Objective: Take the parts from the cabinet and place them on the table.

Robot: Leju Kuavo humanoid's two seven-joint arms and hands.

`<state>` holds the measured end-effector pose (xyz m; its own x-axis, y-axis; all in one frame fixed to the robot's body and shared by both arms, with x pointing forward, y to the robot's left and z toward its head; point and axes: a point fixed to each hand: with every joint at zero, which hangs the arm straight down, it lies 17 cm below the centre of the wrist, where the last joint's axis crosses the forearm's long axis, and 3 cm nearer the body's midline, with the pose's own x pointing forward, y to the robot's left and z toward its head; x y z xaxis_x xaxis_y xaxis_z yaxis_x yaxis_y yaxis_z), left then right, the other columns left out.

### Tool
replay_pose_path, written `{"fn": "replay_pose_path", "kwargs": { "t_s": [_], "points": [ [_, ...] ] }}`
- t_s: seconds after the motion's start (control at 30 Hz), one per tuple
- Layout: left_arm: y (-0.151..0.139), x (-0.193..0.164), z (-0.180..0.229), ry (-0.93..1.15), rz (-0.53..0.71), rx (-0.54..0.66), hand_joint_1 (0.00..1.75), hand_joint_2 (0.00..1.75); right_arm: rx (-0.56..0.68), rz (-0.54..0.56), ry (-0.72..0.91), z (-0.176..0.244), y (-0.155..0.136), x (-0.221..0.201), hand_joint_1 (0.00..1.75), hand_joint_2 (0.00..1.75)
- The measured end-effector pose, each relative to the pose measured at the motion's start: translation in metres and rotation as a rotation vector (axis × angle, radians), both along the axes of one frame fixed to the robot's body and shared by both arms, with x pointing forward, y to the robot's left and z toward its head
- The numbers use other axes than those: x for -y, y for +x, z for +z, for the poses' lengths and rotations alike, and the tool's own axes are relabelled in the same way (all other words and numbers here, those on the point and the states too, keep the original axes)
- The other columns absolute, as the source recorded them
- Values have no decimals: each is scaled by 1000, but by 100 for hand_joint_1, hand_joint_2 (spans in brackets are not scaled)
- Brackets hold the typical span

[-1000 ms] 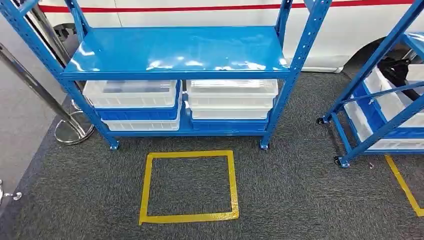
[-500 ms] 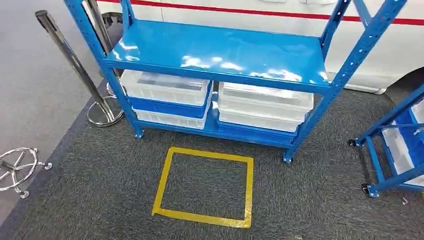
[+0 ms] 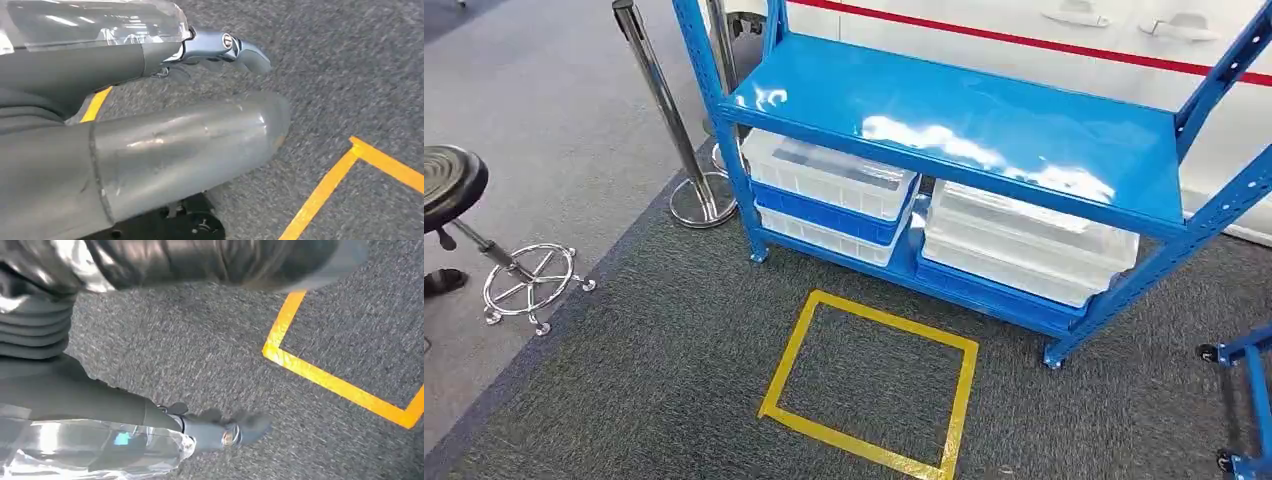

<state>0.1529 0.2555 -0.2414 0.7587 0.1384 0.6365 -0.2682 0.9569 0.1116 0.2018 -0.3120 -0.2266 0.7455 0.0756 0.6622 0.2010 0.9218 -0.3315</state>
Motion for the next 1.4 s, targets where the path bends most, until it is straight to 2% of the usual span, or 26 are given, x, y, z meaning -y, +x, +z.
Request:
{"fn": "replay_pose_path", "kwargs": {
  "t_s": [0.53,0.73,1.4],
  "points": [
    [3,-11,0,0,-31,12,0,0,14,3,27,2,6,-19,0,0],
    [11,-10,4,-4,-36,45,0,0,-1,17,21,-1,-2,-20,0,0],
    [7,-4,1,-15,-45,14,0,0,0,23,-5,0,-3,-11,0,0]
  ]
}}
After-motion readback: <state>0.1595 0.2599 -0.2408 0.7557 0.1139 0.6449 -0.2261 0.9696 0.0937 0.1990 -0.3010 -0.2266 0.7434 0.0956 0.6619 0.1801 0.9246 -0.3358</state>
